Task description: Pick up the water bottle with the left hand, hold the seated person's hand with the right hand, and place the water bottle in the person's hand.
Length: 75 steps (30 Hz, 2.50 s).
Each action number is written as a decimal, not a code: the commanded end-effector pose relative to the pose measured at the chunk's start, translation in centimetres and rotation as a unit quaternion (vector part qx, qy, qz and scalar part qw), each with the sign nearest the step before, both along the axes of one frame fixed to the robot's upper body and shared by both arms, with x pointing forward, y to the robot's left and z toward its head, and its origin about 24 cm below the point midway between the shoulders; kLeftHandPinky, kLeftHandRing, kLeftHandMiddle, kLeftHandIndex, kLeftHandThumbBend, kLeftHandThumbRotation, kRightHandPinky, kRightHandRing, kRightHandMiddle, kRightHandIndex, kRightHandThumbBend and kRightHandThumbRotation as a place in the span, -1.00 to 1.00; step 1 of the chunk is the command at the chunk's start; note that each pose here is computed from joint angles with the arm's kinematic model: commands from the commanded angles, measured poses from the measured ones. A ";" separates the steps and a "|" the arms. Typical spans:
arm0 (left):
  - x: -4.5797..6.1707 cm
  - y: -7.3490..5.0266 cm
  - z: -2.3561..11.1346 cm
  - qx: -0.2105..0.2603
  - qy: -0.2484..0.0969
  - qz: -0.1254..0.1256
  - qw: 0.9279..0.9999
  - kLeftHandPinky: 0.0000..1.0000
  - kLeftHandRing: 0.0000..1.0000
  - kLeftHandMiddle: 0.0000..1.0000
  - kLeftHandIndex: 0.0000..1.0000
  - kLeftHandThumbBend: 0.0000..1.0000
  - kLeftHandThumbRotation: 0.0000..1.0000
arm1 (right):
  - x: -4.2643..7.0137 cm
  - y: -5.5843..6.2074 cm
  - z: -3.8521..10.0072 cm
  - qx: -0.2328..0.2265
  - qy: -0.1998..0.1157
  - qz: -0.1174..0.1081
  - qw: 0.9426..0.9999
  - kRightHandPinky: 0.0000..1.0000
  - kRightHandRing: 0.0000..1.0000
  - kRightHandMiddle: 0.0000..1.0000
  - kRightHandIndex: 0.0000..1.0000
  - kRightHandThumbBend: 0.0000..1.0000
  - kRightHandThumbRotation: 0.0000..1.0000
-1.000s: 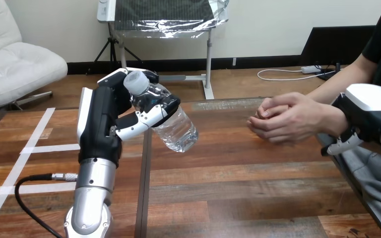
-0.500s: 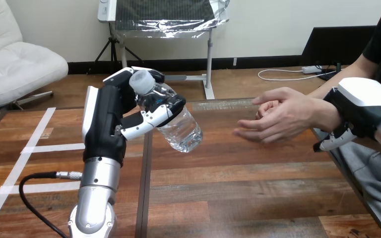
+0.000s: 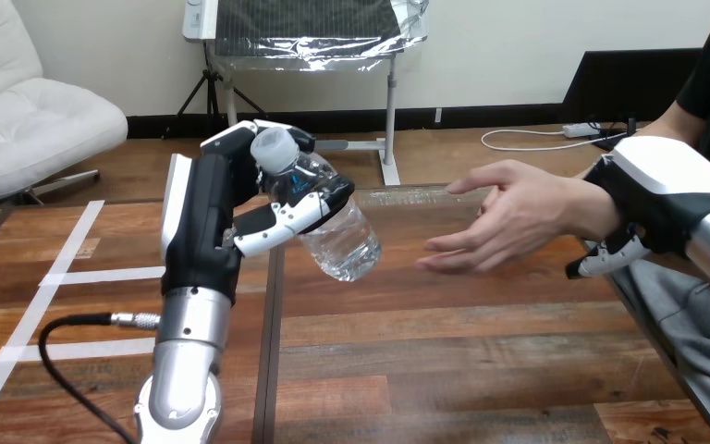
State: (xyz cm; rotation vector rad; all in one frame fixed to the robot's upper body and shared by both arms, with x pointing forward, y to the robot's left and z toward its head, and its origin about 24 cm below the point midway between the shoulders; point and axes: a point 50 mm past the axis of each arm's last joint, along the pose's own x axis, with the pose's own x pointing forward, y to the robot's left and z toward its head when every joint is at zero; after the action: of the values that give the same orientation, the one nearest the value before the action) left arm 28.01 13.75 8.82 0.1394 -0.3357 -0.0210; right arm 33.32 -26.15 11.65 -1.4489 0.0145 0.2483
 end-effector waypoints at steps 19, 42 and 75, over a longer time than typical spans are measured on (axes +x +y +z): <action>2.2 -5.4 5.1 -0.020 -0.070 -0.069 0.995 -0.17 -0.18 -0.13 -0.02 0.21 -1.00 | 0.2 1.6 5.4 0.010 -0.110 0.057 0.992 -0.77 -0.65 -0.52 -0.47 0.61 -1.00; 2.2 -11.2 5.7 -0.057 -0.050 -0.131 0.988 -0.17 -0.20 -0.15 -0.01 0.15 -1.00 | -0.4 2.9 6.4 0.022 -0.136 0.088 0.987 -0.80 -0.70 -0.58 -0.54 0.61 -1.00; 0.7 -13.6 5.0 -0.063 -0.046 -0.163 0.983 -0.16 -0.19 -0.14 -0.02 0.14 -1.00 | -0.8 2.6 6.3 0.030 -0.138 0.083 0.987 -0.81 -0.71 -0.58 -0.55 0.58 -1.00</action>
State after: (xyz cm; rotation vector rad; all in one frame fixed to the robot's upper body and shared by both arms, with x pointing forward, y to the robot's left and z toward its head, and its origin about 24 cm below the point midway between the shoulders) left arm 30.00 4.95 11.77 0.0737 -0.3850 -0.1822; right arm 31.88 -23.93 12.95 -1.4325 -0.1496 0.3009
